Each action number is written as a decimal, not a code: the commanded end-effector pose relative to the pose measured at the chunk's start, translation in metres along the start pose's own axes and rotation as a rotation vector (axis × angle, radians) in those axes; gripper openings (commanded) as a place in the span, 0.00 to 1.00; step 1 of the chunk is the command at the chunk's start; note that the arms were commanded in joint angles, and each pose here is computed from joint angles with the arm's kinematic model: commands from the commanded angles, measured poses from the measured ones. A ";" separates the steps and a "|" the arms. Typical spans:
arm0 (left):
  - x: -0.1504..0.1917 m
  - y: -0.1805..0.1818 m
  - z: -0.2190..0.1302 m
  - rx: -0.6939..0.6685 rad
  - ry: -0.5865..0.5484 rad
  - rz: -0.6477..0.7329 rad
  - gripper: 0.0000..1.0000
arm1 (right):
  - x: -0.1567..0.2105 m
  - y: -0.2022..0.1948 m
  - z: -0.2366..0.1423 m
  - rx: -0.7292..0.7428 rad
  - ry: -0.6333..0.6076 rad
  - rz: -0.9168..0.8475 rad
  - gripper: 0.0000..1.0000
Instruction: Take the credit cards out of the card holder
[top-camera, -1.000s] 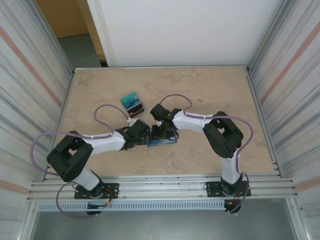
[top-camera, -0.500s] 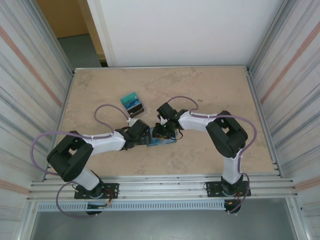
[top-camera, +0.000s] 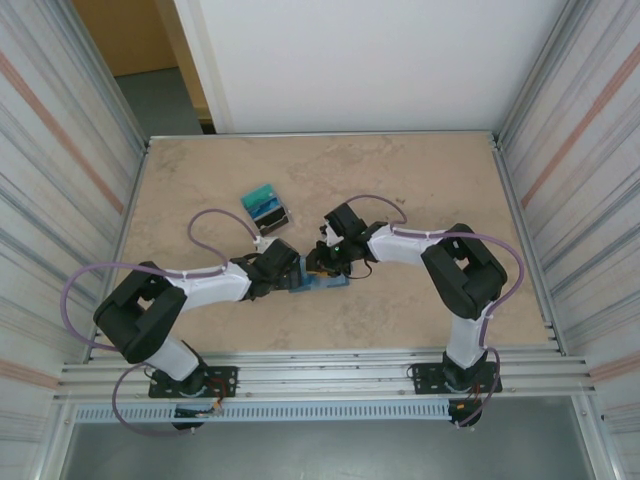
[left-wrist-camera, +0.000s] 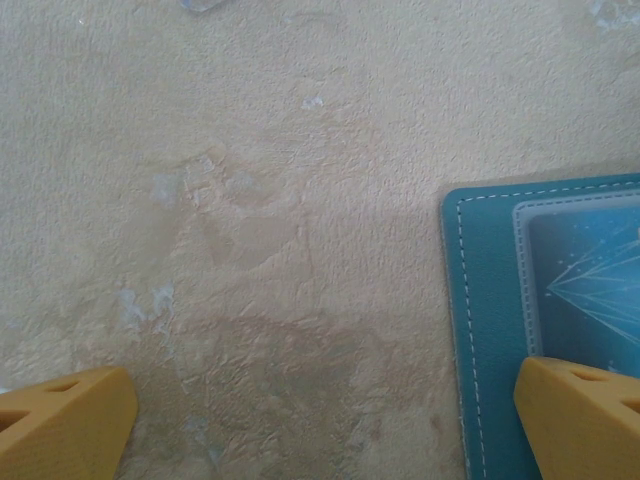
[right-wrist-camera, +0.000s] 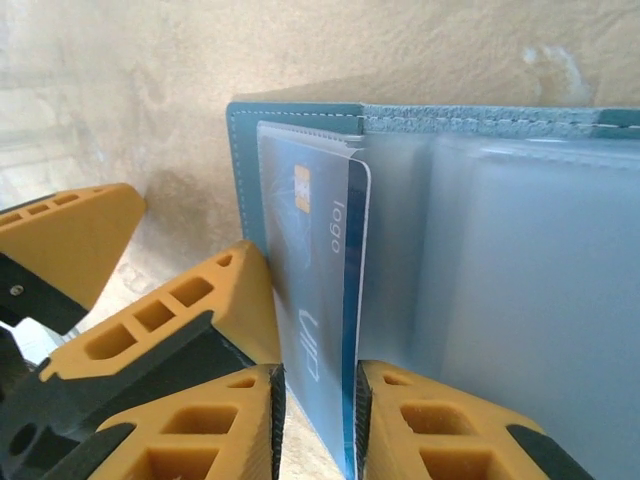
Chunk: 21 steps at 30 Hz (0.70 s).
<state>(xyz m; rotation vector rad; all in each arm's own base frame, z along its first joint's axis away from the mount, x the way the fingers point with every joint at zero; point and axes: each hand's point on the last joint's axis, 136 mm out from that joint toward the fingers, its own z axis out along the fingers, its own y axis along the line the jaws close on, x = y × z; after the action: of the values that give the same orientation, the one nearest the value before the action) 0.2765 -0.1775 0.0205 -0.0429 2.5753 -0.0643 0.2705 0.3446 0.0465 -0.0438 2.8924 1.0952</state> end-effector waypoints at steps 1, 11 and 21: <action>0.029 0.019 0.004 -0.072 0.099 0.015 0.99 | -0.001 0.018 -0.012 -0.075 -0.015 -0.008 0.25; 0.029 0.018 0.003 -0.067 0.100 0.017 0.99 | -0.003 0.018 0.000 -0.118 0.000 0.017 0.23; 0.029 0.014 0.001 -0.058 0.098 0.021 0.99 | -0.007 0.013 0.007 -0.119 0.003 0.029 0.23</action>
<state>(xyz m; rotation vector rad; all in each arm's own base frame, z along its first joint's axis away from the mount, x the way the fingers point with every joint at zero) 0.2758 -0.1785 0.0207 -0.0435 2.5735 -0.0643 0.2726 0.3509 0.0455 -0.0009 2.8651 1.2052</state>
